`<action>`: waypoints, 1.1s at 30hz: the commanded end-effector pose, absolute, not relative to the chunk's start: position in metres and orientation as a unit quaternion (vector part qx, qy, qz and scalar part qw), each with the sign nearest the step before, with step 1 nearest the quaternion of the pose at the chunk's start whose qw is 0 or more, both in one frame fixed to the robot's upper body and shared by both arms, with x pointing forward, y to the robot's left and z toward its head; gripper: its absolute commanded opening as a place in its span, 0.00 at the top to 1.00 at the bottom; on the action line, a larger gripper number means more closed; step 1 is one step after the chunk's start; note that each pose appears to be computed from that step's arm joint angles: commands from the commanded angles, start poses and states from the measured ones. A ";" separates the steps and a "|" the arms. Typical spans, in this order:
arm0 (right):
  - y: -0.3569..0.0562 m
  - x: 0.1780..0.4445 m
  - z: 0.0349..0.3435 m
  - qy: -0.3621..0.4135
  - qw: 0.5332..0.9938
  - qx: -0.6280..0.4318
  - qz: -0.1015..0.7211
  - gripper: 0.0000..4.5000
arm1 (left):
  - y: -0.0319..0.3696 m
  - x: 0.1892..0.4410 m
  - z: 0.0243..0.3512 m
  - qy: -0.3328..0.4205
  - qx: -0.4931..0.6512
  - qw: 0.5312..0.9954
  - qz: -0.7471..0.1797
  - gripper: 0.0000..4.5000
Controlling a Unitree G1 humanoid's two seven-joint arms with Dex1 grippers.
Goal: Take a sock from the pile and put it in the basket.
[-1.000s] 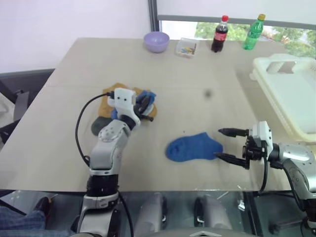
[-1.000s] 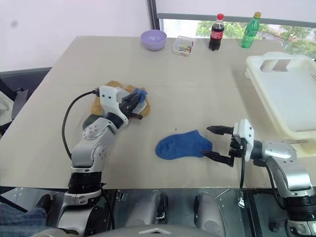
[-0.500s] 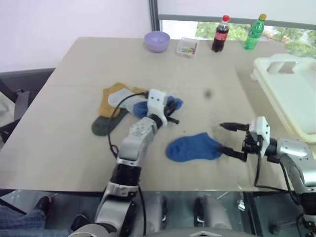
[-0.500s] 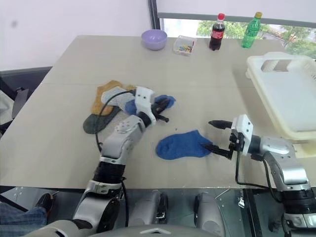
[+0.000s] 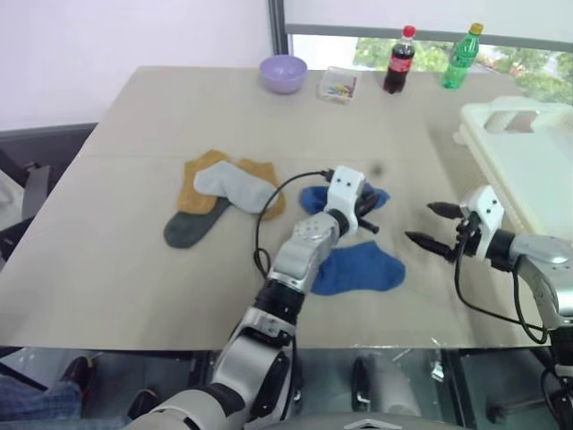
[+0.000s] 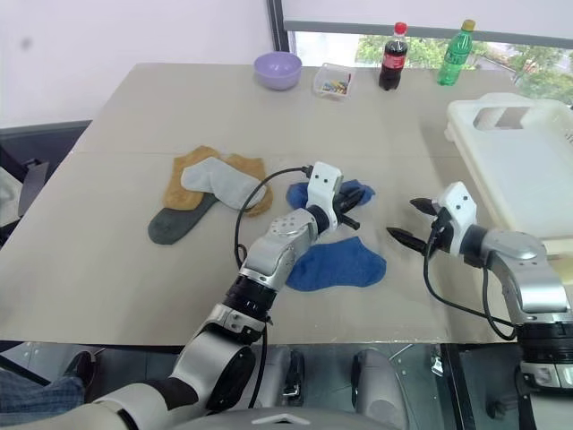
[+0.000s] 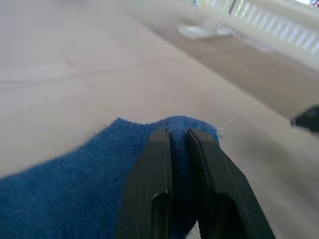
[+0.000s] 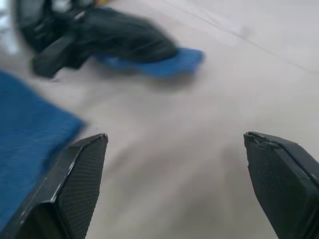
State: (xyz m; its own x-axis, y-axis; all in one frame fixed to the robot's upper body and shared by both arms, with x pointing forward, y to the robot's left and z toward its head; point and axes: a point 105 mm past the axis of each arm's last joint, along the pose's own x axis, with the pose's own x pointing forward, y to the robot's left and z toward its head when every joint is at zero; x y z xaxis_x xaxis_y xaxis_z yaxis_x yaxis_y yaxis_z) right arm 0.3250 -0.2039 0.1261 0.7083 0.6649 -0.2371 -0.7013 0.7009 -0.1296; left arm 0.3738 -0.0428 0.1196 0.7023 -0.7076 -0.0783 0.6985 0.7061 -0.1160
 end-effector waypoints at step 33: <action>-0.115 0.371 0.106 0.219 0.898 0.154 0.349 0.46 | 0.120 0.389 0.122 0.095 -0.031 0.961 -0.257 0.37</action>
State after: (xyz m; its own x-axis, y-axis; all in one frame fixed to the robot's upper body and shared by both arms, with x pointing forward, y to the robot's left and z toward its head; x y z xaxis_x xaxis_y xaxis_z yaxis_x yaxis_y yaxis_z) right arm 0.3727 -0.1202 0.1069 0.6792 0.6752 -0.2877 -0.5491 0.7276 0.4113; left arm 0.3916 0.1243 0.1178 0.8519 -0.4906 -0.1831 0.4754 0.8712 -0.1224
